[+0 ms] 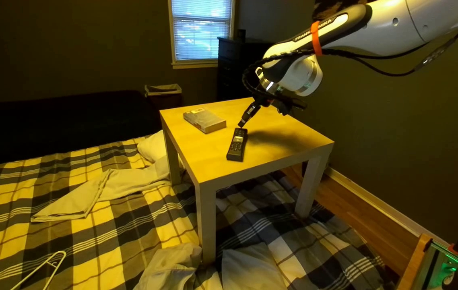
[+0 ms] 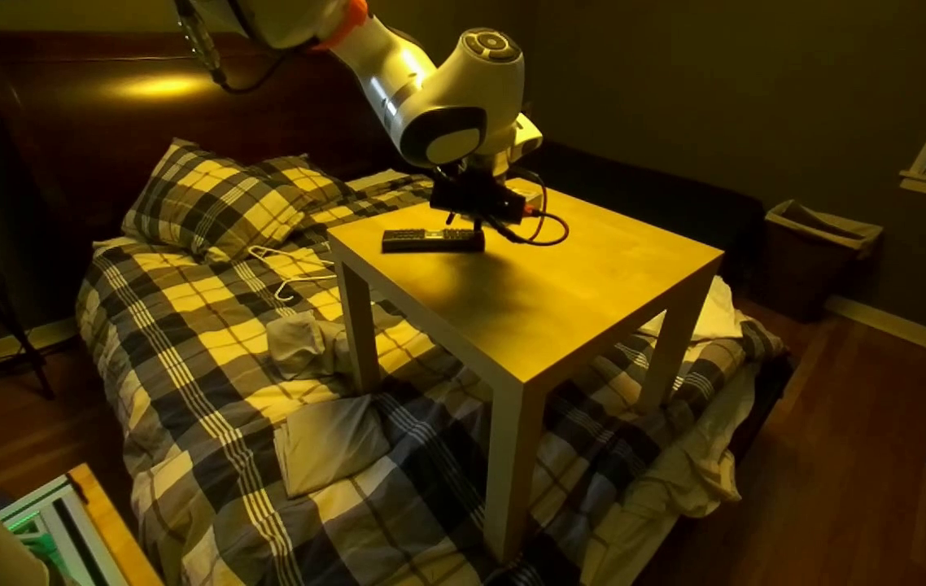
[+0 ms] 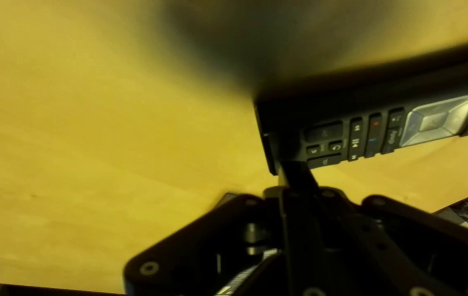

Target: Push the topmost button on the black remote

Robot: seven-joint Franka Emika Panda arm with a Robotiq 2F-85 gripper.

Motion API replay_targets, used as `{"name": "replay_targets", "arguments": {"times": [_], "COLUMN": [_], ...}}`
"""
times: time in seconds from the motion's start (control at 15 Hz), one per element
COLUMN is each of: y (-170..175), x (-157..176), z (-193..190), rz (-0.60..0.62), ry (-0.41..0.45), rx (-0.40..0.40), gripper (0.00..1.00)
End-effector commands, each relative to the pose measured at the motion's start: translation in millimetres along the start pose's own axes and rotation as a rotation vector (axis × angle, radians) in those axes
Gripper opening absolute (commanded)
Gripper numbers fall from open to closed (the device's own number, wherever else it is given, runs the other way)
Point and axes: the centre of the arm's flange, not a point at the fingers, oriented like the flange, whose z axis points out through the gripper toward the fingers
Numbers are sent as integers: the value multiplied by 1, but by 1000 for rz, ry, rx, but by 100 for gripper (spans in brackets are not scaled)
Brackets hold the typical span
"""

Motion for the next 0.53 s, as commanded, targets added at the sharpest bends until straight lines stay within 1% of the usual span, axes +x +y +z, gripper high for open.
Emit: {"name": "replay_targets", "arguments": {"times": [0.0,0.13,0.27,0.47], "y": [0,-1,-1,2], "x": [0,-4,-5,-9], "z": [0,-4,-12,-16], "rz": [0,-17,-24,-48], "ry": [0,-13,-7,-20], "rx": [0,13,49,67], "gripper": [0,0,0,0]}}
